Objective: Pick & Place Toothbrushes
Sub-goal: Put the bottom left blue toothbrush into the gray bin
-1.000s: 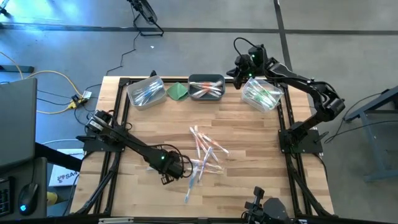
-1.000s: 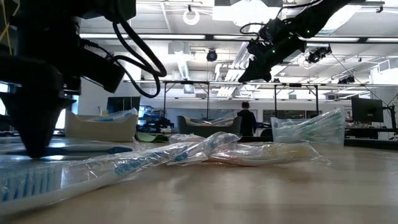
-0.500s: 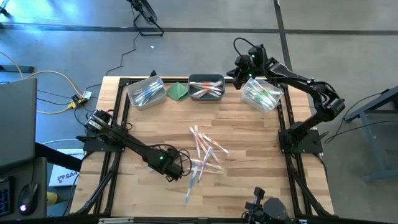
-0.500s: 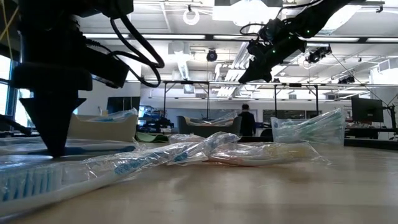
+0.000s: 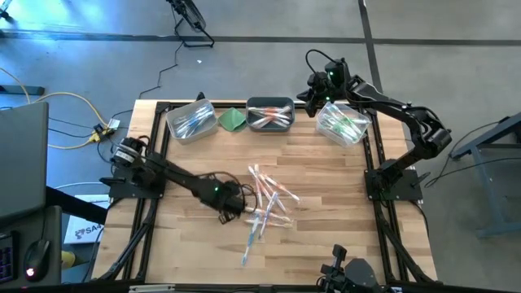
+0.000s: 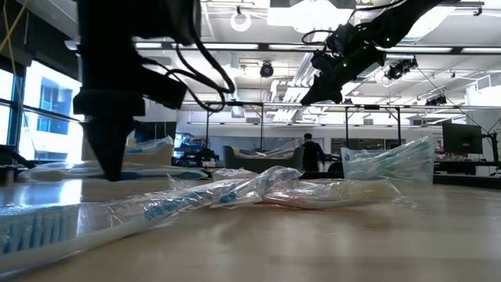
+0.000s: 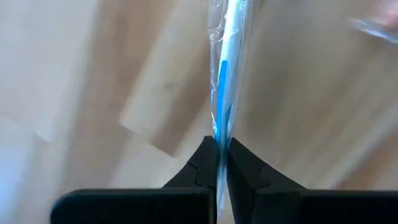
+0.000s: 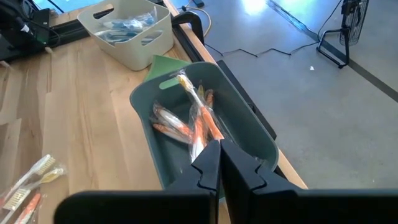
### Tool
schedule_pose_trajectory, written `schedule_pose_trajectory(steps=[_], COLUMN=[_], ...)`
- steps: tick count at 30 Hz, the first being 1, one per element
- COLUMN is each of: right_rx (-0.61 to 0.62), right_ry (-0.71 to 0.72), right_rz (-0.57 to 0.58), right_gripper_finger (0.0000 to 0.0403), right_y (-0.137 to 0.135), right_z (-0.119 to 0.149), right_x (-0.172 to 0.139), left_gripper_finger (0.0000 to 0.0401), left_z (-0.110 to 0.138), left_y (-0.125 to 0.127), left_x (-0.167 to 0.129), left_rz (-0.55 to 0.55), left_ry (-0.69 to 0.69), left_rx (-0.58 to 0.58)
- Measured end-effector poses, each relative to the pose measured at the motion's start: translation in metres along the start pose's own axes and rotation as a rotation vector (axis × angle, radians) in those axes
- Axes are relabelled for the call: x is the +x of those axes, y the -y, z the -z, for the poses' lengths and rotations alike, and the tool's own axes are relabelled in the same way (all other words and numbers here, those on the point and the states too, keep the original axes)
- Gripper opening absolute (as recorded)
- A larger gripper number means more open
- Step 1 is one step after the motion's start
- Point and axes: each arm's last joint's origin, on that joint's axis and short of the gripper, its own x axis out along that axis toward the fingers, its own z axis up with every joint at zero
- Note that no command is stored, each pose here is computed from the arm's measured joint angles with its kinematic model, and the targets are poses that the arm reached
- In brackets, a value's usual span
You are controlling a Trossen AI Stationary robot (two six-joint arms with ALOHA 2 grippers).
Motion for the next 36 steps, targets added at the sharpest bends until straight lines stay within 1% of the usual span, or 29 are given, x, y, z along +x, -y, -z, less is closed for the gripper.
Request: schedule_pose_trajectory(steps=[7,12,15,18,23,26,28,30,36], right_rx=[-0.002,-0.002,-0.006,-0.006,-0.006,-0.006,-0.008,-0.011,-0.031], right_ry=[0.0,0.001,0.007,0.008,0.007,0.007,0.006,0.006,0.003], right_rz=[0.0,-0.002,-0.003,-0.003,-0.003,-0.005,-0.008,-0.014,-0.034], right_gripper_finger=[0.0003,0.0004,0.0003,0.0004,0.0003,0.0004,0.0004,0.0003,0.0004], right_y=[0.0,0.0,0.0,0.0,0.0,-0.001,-0.002,-0.004,-0.011], right_z=[0.0,0.0,-0.001,-0.001,-0.001,-0.001,-0.001,-0.001,-0.002], right_x=[0.0,0.0,0.0,0.0,0.0,0.0,0.001,0.002,0.005], left_gripper_finger=[0.0005,0.0005,0.0005,0.0005,0.0005,0.0005,0.0005,0.0005,0.0005], left_z=[-0.023,-0.035,-0.038,-0.04,-0.042,-0.041,-0.041,-0.042,-0.047], left_y=[-0.032,-0.059,-0.081,-0.105,-0.147,-0.175,-0.193,-0.213,-0.261], left_x=[0.002,-0.007,-0.019,-0.035,-0.06,-0.072,-0.077,-0.08,-0.076], left_rz=[-0.029,-0.04,-0.076,-0.107,-0.158,-0.235,-0.288,-0.338,-0.401], left_ry=[-0.032,-0.04,-0.037,0.003,0.092,0.14,0.177,0.188,0.197], left_rx=[0.073,0.039,0.021,-0.001,-0.065,-0.132,-0.198,-0.268,-0.432])
